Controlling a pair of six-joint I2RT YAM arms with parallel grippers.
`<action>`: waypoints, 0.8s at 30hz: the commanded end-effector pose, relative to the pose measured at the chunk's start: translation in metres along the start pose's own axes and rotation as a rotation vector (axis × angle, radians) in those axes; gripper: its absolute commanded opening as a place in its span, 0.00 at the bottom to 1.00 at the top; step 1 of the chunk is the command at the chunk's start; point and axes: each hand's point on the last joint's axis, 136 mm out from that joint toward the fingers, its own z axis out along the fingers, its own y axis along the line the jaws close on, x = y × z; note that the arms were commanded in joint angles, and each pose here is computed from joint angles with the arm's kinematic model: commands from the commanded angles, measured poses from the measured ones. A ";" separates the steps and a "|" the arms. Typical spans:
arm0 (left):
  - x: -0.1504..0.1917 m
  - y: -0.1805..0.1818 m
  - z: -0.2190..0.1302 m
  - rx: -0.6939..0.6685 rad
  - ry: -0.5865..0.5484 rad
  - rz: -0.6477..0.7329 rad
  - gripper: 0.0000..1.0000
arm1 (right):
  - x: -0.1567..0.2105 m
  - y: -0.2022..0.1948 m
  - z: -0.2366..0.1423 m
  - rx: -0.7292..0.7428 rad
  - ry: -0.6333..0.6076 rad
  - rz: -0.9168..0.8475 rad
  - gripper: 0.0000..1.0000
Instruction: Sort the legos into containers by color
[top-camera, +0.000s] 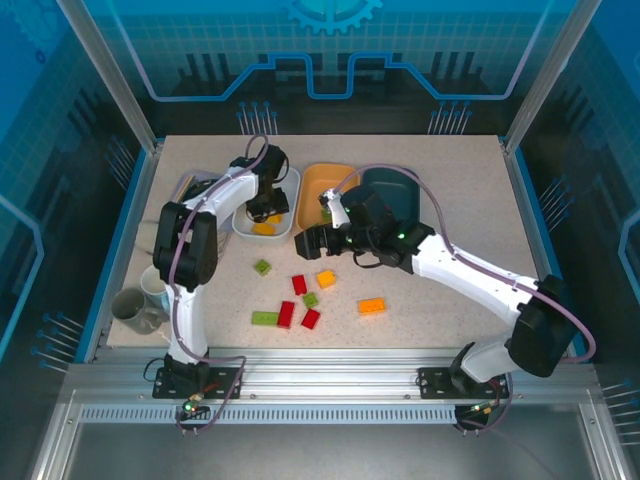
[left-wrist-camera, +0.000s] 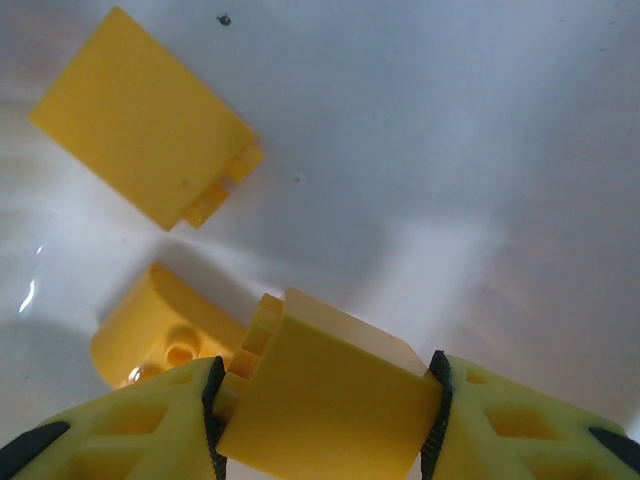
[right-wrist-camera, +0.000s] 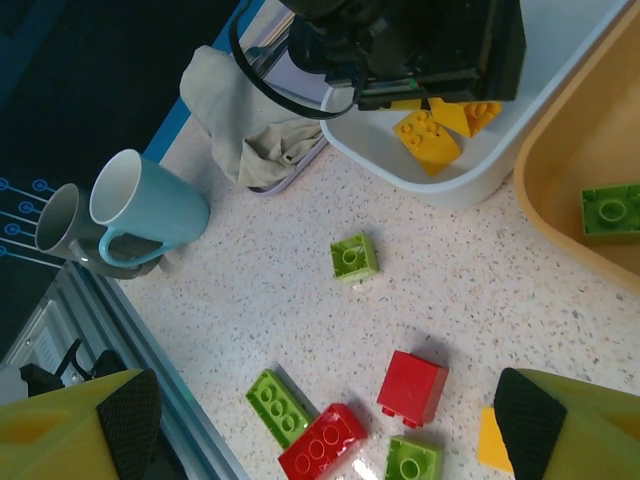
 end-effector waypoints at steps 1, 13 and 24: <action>-0.008 -0.005 -0.004 0.025 0.013 0.020 0.42 | -0.023 0.014 0.002 -0.030 -0.057 0.006 0.89; 0.002 0.006 0.009 -0.026 0.055 -0.008 0.55 | -0.007 -0.009 0.013 0.040 0.033 0.015 0.90; -0.015 -0.018 -0.094 0.116 -0.139 -0.019 0.72 | 0.041 -0.036 0.001 0.221 0.169 -0.002 0.88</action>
